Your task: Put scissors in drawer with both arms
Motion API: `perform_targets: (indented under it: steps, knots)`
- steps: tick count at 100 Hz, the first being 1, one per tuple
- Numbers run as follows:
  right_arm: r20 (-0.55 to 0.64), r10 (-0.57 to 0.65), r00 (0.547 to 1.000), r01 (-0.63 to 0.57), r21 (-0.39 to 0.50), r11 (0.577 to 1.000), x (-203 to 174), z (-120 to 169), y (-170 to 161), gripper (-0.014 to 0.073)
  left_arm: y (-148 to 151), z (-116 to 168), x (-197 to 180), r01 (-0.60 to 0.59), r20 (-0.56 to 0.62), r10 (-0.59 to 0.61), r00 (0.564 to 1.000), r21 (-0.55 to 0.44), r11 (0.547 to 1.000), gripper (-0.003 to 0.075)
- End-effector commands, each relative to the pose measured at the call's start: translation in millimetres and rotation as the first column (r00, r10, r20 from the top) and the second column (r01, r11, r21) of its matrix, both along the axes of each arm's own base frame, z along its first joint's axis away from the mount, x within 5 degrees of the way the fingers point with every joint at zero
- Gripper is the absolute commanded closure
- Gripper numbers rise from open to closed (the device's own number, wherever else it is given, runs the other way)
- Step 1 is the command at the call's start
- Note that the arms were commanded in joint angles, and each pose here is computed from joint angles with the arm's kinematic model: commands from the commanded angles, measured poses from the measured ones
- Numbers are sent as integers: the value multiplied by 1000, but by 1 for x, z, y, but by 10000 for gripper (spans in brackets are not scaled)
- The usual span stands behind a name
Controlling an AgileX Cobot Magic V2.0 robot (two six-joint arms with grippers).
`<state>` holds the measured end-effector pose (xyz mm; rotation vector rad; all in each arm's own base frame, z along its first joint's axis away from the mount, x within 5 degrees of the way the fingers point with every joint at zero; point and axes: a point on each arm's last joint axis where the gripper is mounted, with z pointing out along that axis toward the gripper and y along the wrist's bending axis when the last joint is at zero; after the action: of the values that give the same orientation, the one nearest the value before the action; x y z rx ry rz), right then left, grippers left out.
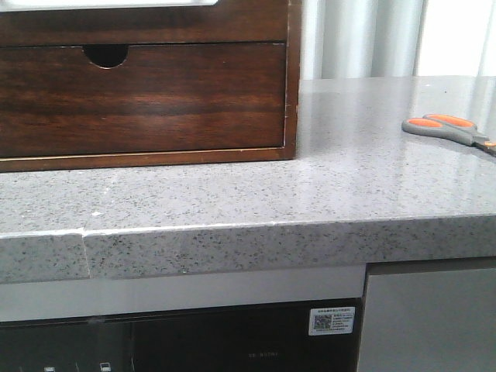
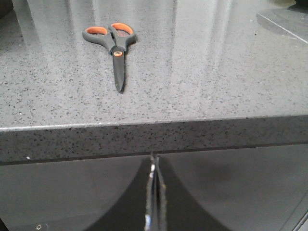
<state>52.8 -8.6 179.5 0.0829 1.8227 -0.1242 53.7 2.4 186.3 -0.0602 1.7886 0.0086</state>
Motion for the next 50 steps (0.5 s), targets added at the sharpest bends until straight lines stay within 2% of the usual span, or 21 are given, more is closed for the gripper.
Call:
perform_targets:
  steps: [1, 27, 42, 50]
  knots:
    - [27, 2, 1000, -2, -15, 1000, 0, -7, 0, 661, 0, 3, 0, -1, 100, 1, 995, 2, 1000, 740]
    - [122, 16, 992, -13, -26, 1000, 2, 2, 1, 661, 0, 11, 0, 1, 194, -2, 981, 8, 1000, 740]
    - [151, 20, 988, -16, -30, 999, 2, 5, 1, 661, 0, 12, 0, 1, 198, -2, 980, 4, 1000, 740]
    - [206, 28, 978, -22, -35, 999, 2, 10, 2, 661, 0, 13, 0, 4, 216, 0, 976, -18, 1000, 740]
